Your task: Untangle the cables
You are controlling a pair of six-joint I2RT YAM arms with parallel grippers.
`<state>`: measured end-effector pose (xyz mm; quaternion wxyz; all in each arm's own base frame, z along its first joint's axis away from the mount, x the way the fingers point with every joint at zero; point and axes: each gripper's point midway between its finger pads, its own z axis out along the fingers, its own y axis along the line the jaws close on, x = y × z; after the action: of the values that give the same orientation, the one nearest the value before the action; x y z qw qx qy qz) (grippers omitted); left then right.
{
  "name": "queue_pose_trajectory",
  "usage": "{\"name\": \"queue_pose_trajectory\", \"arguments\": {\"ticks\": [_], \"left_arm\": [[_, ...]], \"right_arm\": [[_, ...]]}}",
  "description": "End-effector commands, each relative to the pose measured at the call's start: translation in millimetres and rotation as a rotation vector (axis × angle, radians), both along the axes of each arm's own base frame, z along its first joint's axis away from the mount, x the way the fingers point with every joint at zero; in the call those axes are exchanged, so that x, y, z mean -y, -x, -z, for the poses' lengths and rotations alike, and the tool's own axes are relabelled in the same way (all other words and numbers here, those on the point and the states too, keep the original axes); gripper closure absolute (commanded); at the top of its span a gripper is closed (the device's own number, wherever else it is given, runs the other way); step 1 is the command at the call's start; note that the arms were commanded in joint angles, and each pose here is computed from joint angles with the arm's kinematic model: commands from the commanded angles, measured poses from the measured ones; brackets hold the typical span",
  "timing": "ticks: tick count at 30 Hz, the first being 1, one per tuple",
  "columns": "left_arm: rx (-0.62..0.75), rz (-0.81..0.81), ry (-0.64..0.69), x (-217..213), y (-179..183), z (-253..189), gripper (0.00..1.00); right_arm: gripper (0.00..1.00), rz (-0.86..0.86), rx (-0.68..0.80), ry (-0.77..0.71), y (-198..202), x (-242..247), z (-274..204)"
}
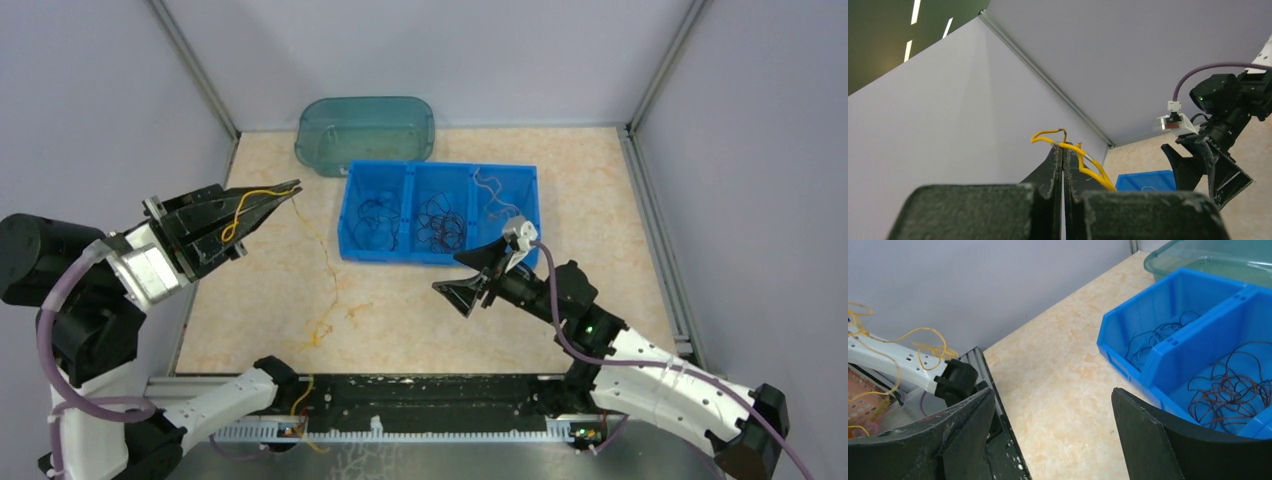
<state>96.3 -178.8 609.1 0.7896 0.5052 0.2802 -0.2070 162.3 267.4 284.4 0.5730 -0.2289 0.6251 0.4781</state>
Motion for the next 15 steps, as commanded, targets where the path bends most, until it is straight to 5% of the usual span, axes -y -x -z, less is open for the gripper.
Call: {"name": "queue_pose_trajectory", "arguments": {"ticks": [1,8,15], "left_arm": [[0.018,0.107,0.031,-4,32,-18,1.0],[-0.003,0.141,0.016,1,33,-15,1.0],[-0.018,0.142,0.014,6,25,-7,1.0]], "right_arm": [[0.13,0.006,0.027,-0.049,-1,2,-6],[0.17,-0.209,0.153,-0.25,23,-31,-94],[0.18,-0.335,0.267,-0.282,53,-66,-137]]}}
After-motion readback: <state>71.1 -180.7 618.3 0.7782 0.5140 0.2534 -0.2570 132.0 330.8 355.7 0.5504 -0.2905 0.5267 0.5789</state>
